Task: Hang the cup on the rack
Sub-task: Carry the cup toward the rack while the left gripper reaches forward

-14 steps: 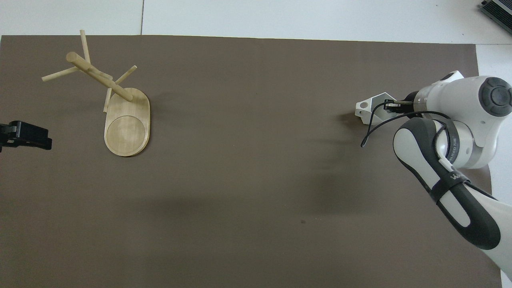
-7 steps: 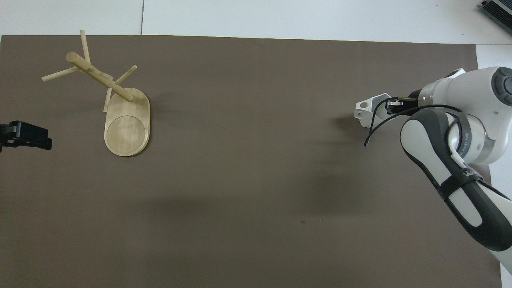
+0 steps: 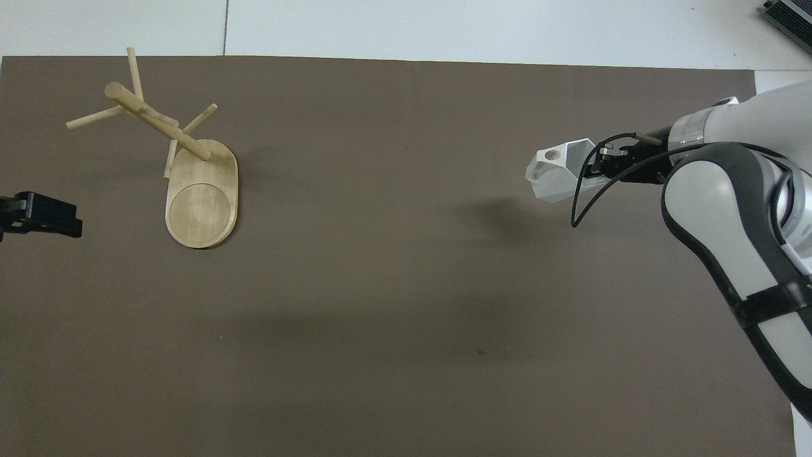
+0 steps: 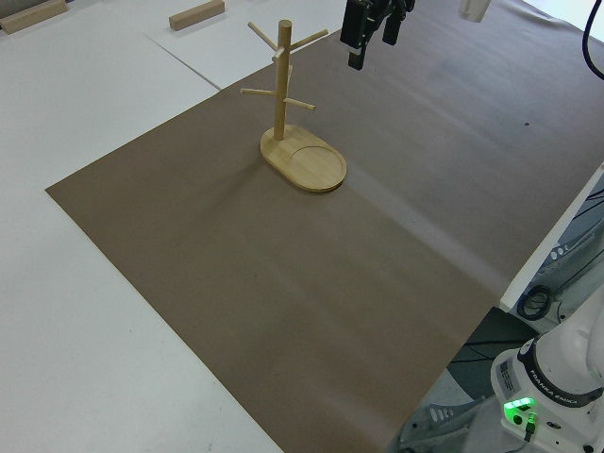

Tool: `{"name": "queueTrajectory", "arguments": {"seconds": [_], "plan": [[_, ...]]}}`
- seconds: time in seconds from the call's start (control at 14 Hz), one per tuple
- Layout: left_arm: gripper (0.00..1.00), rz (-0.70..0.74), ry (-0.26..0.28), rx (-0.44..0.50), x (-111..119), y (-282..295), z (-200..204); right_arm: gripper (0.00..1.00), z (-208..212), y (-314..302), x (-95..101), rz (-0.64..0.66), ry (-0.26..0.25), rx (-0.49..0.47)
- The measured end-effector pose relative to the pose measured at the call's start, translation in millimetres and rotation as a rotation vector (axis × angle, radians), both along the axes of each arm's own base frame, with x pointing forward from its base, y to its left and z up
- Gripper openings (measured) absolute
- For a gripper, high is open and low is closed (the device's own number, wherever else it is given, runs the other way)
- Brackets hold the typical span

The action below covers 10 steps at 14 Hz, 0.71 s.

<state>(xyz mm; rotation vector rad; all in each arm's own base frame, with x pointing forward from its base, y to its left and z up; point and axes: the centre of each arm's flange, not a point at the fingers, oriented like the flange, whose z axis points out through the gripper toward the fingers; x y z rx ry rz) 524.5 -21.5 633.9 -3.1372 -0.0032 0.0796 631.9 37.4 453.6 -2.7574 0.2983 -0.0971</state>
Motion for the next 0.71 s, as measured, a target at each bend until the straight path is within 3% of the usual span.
{"name": "queueTrajectory", "arguments": {"seconds": [0.43, 0.71], "plan": [[1.00, 0.000, 0.000, 0.000, 0.0, 0.0, 0.0, 0.05, 27.9, 85.4, -7.1, 0.125, -0.039, 0.054], [1.00, 0.000, 0.000, 0.000, 0.0, -0.1, 0.0, 0.05, 52.4, 131.1, -15.4, 0.082, -0.023, 0.223]]}}
